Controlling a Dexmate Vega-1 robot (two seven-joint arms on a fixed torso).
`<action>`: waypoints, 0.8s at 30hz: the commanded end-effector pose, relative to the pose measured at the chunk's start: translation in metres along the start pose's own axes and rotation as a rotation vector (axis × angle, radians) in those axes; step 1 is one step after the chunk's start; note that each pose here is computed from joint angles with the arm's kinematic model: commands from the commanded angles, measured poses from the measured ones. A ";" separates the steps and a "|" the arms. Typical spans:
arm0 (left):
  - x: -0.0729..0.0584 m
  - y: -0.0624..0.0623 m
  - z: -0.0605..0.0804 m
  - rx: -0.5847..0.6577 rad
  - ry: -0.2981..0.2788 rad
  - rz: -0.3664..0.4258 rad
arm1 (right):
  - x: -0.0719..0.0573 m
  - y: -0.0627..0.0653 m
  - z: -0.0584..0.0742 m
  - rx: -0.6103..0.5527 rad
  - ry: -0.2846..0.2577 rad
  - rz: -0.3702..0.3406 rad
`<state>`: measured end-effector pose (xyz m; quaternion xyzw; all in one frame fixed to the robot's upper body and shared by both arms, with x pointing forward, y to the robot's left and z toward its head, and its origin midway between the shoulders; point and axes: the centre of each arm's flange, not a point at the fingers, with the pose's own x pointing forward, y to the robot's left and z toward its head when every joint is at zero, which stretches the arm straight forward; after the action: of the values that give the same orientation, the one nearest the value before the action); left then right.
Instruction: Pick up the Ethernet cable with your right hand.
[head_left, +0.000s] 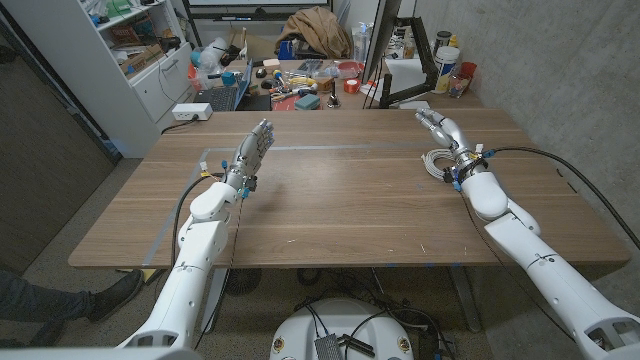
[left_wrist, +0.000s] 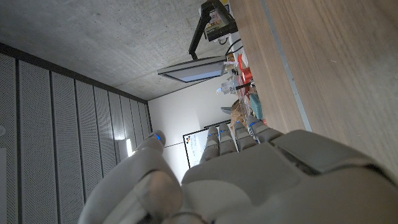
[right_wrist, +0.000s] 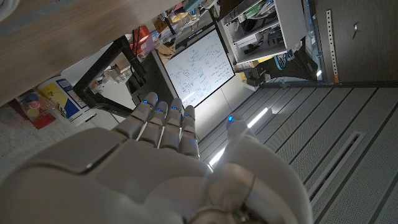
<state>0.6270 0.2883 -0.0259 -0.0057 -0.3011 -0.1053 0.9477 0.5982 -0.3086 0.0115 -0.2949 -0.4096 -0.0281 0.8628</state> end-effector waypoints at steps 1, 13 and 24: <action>-0.002 -0.003 0.001 0.008 0.002 0.000 | -0.002 -0.009 0.000 -0.068 -0.004 0.021; -0.001 -0.004 0.002 0.016 0.004 -0.005 | 0.001 -0.016 0.006 -0.137 -0.020 0.038; 0.000 -0.003 0.002 0.006 -0.003 -0.001 | 0.001 -0.018 0.008 -0.214 -0.027 0.053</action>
<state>0.6245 0.2860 -0.0257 0.0020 -0.2999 -0.1044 0.9482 0.5906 -0.3186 0.0222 -0.3643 -0.4087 -0.0370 0.8360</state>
